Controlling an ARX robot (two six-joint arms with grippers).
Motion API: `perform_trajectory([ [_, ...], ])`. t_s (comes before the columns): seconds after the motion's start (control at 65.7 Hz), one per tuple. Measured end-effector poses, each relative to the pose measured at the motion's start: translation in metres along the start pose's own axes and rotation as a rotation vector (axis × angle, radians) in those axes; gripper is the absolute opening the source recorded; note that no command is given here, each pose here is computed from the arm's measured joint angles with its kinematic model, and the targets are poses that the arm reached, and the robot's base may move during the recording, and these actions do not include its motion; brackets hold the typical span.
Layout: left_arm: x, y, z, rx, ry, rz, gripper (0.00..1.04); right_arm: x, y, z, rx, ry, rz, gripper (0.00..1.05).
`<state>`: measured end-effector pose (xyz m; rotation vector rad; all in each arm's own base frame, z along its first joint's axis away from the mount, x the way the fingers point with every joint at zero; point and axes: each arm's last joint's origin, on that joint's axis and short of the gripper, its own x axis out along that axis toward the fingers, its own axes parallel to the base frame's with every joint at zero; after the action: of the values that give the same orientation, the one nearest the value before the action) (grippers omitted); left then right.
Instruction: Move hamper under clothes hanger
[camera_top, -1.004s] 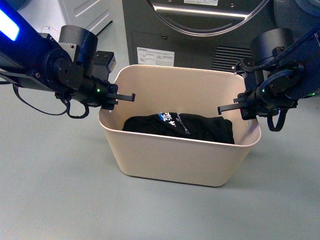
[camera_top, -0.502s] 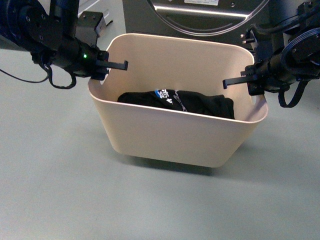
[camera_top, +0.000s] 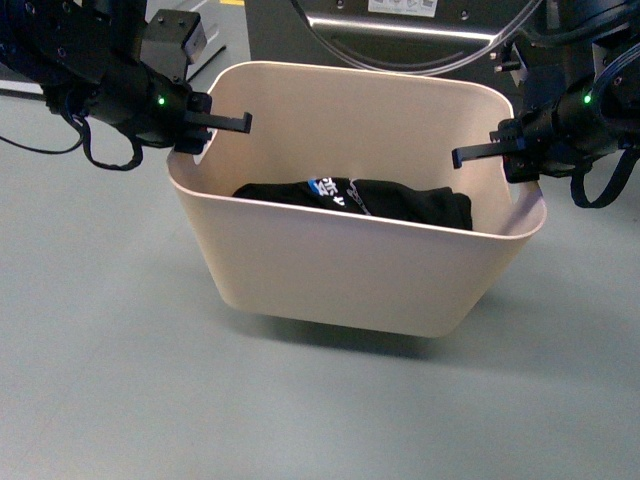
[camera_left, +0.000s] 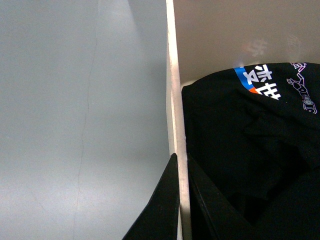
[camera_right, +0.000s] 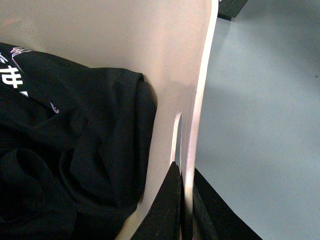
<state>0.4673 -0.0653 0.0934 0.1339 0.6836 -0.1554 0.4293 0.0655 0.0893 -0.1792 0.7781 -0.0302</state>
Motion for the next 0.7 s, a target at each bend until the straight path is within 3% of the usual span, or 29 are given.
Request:
perform_trajectory([
  [0.304, 0.000, 0.001, -0.001, -0.001, 0.002, 0.001, 0.04, 0.000, 0.000, 0.000, -0.001, 0.000, 0.001, 0.04],
  [0.502, -0.001, 0.016, -0.002, -0.021, 0.007, 0.048, 0.04, -0.003, 0.015, 0.001, -0.022, -0.007, 0.051, 0.04],
  [0.7, -0.001, 0.001, 0.000, -0.002, 0.001, 0.002, 0.04, -0.002, -0.001, 0.002, -0.001, -0.010, 0.001, 0.04],
])
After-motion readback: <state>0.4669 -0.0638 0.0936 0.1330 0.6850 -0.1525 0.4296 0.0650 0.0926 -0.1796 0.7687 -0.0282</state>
